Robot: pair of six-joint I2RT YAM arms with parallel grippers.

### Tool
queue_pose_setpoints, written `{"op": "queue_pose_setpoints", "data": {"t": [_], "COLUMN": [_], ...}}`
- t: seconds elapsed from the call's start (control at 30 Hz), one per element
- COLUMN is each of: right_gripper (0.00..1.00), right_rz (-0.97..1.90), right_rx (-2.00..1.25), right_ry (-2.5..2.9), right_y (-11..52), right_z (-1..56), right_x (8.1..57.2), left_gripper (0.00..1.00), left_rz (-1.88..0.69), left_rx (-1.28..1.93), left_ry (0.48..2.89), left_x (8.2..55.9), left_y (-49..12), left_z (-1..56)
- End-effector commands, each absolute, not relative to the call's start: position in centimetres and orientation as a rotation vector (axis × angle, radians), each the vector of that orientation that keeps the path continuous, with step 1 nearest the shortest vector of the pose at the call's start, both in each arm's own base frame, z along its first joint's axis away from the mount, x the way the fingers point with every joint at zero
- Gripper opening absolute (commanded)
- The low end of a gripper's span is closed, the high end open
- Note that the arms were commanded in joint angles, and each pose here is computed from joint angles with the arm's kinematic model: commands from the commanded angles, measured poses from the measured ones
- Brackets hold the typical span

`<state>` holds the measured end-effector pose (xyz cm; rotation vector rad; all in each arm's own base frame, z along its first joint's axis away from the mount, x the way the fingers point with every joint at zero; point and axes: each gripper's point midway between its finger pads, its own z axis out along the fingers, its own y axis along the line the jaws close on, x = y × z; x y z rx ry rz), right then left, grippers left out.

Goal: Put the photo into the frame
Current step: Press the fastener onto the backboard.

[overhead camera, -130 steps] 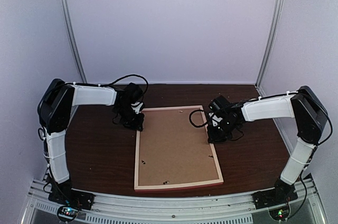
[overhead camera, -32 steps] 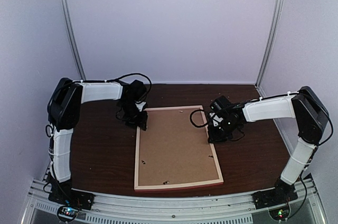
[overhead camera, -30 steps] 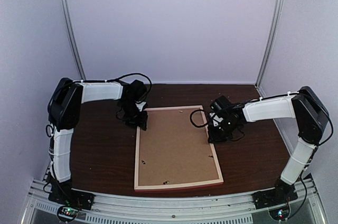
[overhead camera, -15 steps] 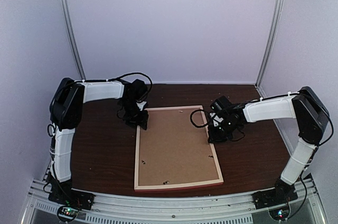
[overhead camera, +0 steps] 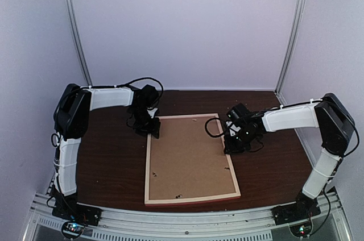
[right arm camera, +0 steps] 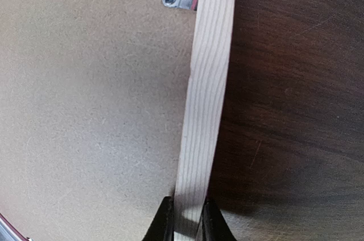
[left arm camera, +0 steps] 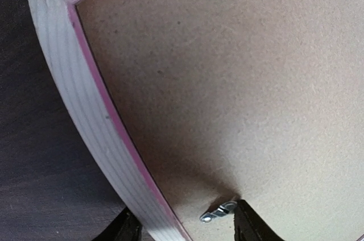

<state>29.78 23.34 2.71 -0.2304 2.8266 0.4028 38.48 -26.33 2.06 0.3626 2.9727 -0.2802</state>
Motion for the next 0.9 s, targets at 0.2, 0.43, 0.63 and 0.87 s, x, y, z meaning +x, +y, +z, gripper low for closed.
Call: {"op": "queue_pose_setpoints", "data": {"t": [0.2,0.43,0.63,0.87], "right_gripper": [0.04,0.04,0.04,0.04], "right_rz": [0.305,0.303,0.309,0.311], "right_rx": [-0.290,-0.290,-0.291,-0.287], "right_ry": [2.947,2.948,2.948,2.950], "right_y": [21.3,21.2,21.4,21.4], "right_z": [-0.5,-0.5,-0.6,-0.7], "right_x": [27.1,27.1,27.2,27.1], "left_gripper": [0.49,0.38,0.29,0.22], "left_rz": [-0.067,-0.080,-0.111,-0.193], "left_rx": [0.255,0.241,0.236,0.224], "left_ry": [2.941,2.940,2.971,2.987], "left_x": [40.8,40.7,39.6,38.6], "left_y": [-23.9,-24.0,-24.0,-24.5], "left_z": [-2.2,-2.4,-2.7,-2.7]}}
